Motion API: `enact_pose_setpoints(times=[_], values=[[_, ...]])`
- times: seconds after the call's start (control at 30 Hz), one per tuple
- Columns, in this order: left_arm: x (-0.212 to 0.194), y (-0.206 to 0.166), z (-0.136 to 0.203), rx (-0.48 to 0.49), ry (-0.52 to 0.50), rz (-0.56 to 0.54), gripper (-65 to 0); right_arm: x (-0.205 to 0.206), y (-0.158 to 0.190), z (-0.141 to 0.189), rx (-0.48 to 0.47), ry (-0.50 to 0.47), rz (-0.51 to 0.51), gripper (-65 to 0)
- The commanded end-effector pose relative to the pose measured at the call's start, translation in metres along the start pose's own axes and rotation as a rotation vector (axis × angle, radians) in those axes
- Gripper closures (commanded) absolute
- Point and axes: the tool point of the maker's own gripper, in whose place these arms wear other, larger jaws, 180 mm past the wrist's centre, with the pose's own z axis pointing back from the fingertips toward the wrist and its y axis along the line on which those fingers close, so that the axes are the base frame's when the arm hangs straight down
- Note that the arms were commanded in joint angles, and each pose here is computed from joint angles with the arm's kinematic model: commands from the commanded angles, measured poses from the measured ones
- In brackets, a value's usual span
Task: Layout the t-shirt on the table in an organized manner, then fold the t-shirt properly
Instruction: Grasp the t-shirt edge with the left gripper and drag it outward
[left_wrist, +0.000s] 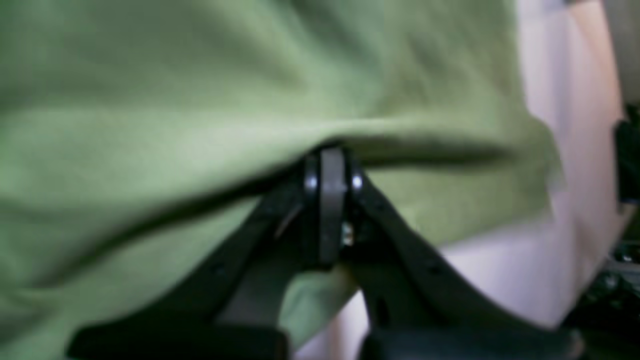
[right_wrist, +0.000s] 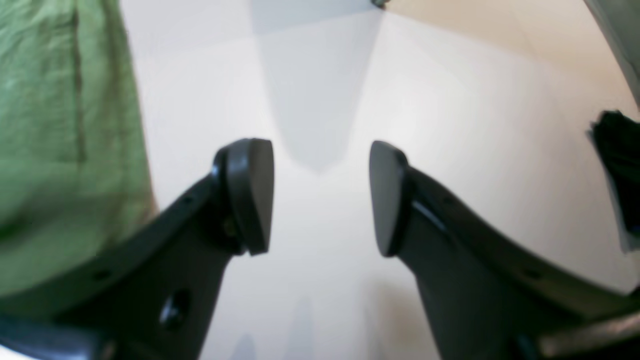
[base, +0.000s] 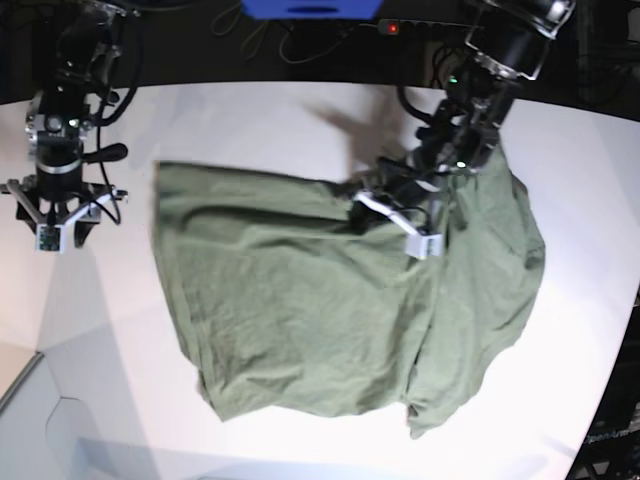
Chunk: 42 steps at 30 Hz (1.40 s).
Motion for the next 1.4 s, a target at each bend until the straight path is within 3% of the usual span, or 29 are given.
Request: enact_pose_setpoints(times=[0.0,0.17,0.37,0.47,0.6,0.67,0.8,0.87,0.97,1.07,1.13,1.27,1.37], values=[[0.004,0.035,0.011,0.111,0.001,0.014,-0.1,0.014,-0.007,0.001,-0.020,-0.049,0.002,-30.9],[0.051,0.115,0.064,0.287,-0.100,0.008,-0.1,0.013,-0.005,0.001,-0.016,-0.048,-0.003,-30.9],[0.140,0.170,0.141,0.420,-0.366,0.058,-0.1,0.015,0.020,0.002,0.038,-0.050,-0.017,-30.7],[0.184,0.151,0.168,0.386,-0.506,0.038,-0.1,0.016,0.038,0.004,0.084,-0.054,-0.003,-30.7],[0.202,0.082,0.170,0.238,-0.599,-0.006,-0.1,0.018,0.047,0.005,0.108,-0.059,0.003,-30.7],[0.179,0.054,0.152,0.166,-0.566,0.021,-0.1,0.021,0.048,0.005,0.111,-0.067,0.003,-30.7],[0.097,0.014,0.093,0.065,-0.371,0.106,-0.1,0.025,0.048,0.004,0.109,-0.075,0.005,-30.7],[0.050,0.000,0.064,0.054,-0.247,0.087,-0.1,0.026,0.047,0.004,0.108,-0.079,0.008,-30.7],[0.006,-0.009,0.042,0.080,-0.126,-0.033,-0.1,0.026,0.046,0.004,0.107,-0.080,0.010,-30.7],[-0.003,0.010,0.048,0.152,-0.099,-0.169,-0.1,0.026,0.046,0.004,0.106,-0.079,0.009,-30.7],[-0.002,0.045,0.066,0.238,-0.089,-0.213,-0.1,0.026,0.046,0.004,0.106,-0.079,0.009,-30.7],[0.018,0.103,0.104,0.372,-0.126,-0.193,-0.1,0.032,0.051,0.003,0.116,-0.094,0.001,-30.7],[0.036,0.126,0.127,0.427,-0.177,-0.153,-0.1,0.044,0.076,0.003,0.177,-0.119,0.011,-30.7]])
